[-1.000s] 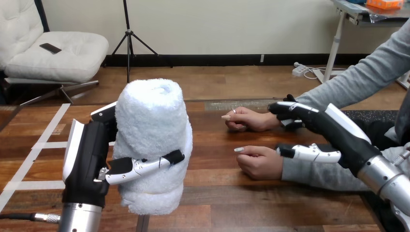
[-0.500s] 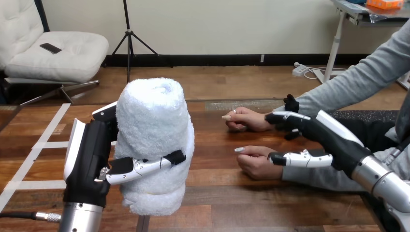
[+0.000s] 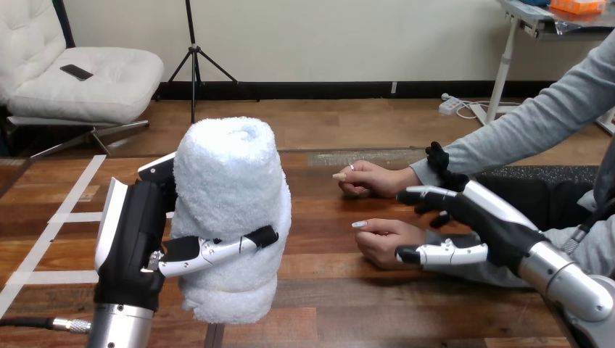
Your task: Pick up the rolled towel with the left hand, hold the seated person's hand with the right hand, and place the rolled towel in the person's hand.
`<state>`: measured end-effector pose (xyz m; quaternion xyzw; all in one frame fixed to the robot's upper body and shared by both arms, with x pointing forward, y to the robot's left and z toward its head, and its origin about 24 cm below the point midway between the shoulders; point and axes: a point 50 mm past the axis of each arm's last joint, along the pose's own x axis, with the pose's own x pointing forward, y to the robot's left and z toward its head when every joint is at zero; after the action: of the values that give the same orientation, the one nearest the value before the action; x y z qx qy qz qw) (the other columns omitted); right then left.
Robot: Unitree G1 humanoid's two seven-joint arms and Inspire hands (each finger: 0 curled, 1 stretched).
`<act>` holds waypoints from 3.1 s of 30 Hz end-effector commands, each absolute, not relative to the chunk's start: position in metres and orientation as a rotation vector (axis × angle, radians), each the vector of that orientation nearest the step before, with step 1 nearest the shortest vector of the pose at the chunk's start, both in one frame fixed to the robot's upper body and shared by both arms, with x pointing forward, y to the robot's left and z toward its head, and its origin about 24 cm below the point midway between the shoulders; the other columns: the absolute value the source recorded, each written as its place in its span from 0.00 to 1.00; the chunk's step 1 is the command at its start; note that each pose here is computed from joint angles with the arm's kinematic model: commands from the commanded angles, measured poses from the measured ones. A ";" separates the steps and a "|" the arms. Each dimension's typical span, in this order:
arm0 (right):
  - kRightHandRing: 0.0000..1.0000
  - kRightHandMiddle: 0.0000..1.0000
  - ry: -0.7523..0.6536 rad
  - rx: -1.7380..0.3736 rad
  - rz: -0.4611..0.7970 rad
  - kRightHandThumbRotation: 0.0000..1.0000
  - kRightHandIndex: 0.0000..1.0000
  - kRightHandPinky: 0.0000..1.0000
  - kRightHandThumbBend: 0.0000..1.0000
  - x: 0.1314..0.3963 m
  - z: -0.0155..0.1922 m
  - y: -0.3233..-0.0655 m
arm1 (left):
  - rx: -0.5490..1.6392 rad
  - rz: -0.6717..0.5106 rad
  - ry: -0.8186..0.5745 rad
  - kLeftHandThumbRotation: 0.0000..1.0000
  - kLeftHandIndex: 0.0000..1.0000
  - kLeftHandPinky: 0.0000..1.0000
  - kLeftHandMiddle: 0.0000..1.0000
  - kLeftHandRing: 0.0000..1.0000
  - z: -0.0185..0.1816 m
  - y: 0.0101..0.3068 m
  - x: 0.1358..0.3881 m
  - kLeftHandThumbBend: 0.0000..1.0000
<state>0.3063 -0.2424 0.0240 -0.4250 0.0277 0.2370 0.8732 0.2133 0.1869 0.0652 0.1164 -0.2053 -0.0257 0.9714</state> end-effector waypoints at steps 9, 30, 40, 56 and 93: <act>0.85 0.89 -0.001 -0.984 0.434 0.67 0.88 0.73 0.98 0.335 0.058 -0.245 | 0.230 -0.042 -0.546 0.00 0.40 0.25 0.36 0.29 0.092 0.186 0.224 0.58; 0.84 0.89 0.038 -1.052 0.439 0.68 0.88 0.72 1.00 0.343 0.062 -0.248 | 0.252 -0.035 -0.558 0.00 0.39 0.24 0.35 0.29 0.093 0.190 0.225 0.59; 0.84 0.89 0.063 -1.070 0.435 0.64 0.88 0.71 1.00 0.346 0.066 -0.251 | 0.259 -0.037 -0.554 0.00 0.40 0.25 0.35 0.29 0.093 0.191 0.224 0.59; 0.83 0.89 0.088 -1.126 0.428 0.52 0.87 0.68 1.00 0.351 0.073 -0.253 | 0.256 -0.043 -0.549 0.00 0.40 0.25 0.35 0.29 0.093 0.192 0.224 0.58; 0.84 0.85 0.128 -1.309 0.475 0.31 0.84 0.72 1.00 0.357 0.077 -0.255 | 0.257 -0.055 -0.557 0.00 0.40 0.24 0.35 0.28 0.095 0.194 0.224 0.58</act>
<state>0.3366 -0.2549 0.0395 -0.5720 0.1072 0.2490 0.7742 0.2129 0.1938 0.0667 0.1232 -0.2046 -0.0303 0.9706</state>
